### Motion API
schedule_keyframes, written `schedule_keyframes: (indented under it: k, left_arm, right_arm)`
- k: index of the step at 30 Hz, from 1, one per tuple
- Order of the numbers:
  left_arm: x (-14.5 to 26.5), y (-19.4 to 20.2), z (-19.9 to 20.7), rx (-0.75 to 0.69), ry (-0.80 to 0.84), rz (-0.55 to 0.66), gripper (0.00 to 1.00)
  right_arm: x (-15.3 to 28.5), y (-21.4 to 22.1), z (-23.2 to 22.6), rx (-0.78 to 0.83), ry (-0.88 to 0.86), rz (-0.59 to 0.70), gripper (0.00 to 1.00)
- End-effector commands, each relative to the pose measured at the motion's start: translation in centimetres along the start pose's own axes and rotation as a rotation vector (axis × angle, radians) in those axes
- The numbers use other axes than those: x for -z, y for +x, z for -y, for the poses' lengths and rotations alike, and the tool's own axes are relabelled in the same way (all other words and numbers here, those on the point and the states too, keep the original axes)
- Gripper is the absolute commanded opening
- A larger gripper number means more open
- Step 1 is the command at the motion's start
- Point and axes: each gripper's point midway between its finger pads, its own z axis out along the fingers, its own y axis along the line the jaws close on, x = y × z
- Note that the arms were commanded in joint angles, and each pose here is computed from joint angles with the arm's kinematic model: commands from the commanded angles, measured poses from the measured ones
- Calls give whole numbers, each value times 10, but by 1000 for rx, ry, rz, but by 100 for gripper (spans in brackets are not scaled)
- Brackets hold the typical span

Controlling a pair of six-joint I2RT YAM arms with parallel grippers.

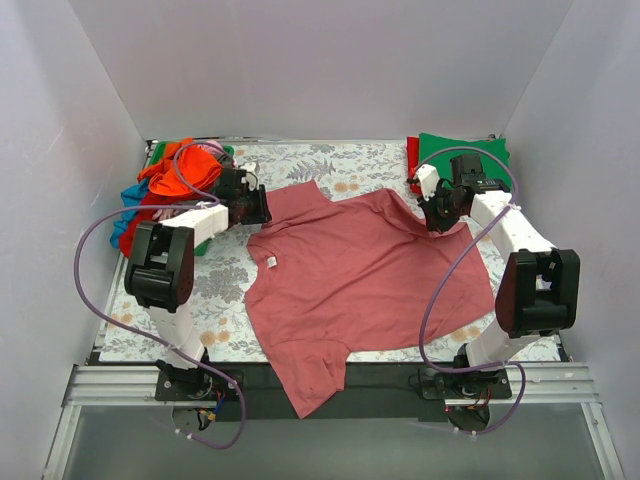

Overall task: Fold and stack the t-shirts
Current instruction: Flatten the tshirt out

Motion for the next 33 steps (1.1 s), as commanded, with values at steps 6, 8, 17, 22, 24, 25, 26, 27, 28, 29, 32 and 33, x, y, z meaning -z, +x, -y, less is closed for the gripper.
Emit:
schedule_keyframes:
  k: [6, 8, 17, 22, 24, 25, 26, 27, 28, 29, 32, 33]
  left_arm:
    - [28, -58, 13, -9, 26, 187, 43]
    - [26, -62, 13, -16, 31, 194, 47]
    - [15, -86, 10, -5, 37, 208, 56]
    - [2, -90, 2, 27, 22, 190, 63]
    - [-1, -95, 1, 39, 31, 194, 64]
    - [-2, -96, 1, 48, 38, 192, 64]
    - [-6, -93, 2, 55, 53, 181, 64]
    - [-6, -97, 1, 63, 60, 184, 64]
    - [-8, -97, 2, 71, 68, 180, 64]
    - [-13, -93, 2, 76, 77, 166, 64]
    - [-21, -92, 1, 84, 87, 151, 64]
    - [-23, -91, 1, 86, 93, 143, 64]
  right_arm:
    - [3, -8, 0, -6, -3, 39, 1]
    - [2, -8, 1, -9, -3, 39, 1]
    - [1, -9, 2, -11, -4, 38, 1]
    - [1, -10, 3, -11, -5, 39, 1]
    - [0, -10, 3, -11, -7, 39, 1]
    - [0, -11, 3, -13, -8, 39, 1]
    - [-1, -11, 3, -12, -10, 38, 1]
    - [-1, -10, 3, -14, -10, 37, 1]
    - [-1, -11, 3, -13, -10, 39, 1]
    - [-1, -11, 4, -13, -10, 39, 1]
    - [-2, -12, 4, -14, -11, 38, 1]
    - [-3, -12, 4, -14, -14, 39, 1]
